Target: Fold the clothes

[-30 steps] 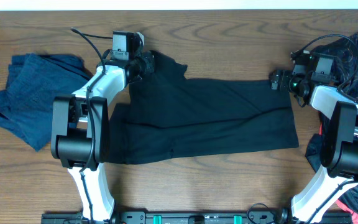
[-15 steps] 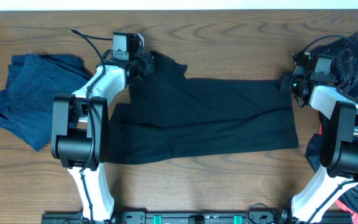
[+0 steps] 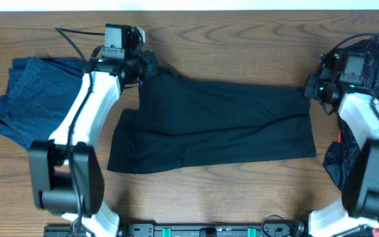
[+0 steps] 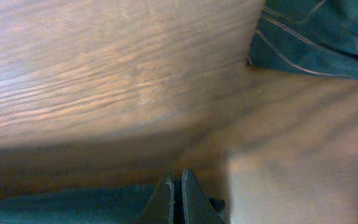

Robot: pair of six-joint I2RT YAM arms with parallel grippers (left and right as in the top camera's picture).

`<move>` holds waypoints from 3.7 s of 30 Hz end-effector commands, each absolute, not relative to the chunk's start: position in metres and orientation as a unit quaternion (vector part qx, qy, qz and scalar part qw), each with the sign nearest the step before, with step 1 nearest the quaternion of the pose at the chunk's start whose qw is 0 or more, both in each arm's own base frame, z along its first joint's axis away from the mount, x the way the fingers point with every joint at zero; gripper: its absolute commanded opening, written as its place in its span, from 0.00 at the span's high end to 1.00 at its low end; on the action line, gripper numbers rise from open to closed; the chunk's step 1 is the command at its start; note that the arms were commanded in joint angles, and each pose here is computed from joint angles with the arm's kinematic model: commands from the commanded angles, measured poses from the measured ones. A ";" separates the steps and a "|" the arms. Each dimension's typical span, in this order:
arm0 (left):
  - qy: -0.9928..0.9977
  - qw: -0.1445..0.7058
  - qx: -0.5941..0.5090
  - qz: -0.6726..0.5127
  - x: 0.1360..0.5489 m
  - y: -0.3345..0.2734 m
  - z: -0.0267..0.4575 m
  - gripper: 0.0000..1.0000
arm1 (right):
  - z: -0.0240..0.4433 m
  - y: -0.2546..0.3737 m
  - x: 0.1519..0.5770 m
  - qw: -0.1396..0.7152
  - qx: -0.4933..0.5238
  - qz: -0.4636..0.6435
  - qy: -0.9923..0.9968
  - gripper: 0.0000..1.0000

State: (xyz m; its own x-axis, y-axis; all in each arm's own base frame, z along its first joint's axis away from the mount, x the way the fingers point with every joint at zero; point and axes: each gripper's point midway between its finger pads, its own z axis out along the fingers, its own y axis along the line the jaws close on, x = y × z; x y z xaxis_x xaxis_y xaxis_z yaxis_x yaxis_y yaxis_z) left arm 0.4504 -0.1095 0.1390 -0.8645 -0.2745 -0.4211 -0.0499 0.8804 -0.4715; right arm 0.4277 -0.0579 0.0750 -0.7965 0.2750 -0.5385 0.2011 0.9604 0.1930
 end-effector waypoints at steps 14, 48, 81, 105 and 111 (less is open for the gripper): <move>0.987 0.022 -0.101 -0.121 0.324 -0.072 0.119 0.94 | 0.088 -0.069 0.310 0.120 0.171 -0.030 0.977 0.99; 0.978 -0.171 -0.087 -0.081 0.225 -0.061 0.108 0.94 | 0.084 -0.068 0.295 0.089 0.176 -0.033 0.980 0.99; 0.986 -0.112 -0.083 -0.086 0.252 -0.068 0.098 0.83 | 0.084 -0.068 0.295 0.089 0.176 -0.033 0.980 0.99; 0.985 -0.105 -0.072 -0.116 0.253 -0.089 0.080 0.83 | 0.081 -0.061 0.274 0.044 0.174 -0.025 0.983 0.99; 0.986 -0.101 -0.066 -0.118 0.254 -0.090 0.080 0.83 | 0.081 -0.060 0.272 0.040 0.175 -0.022 0.984 0.82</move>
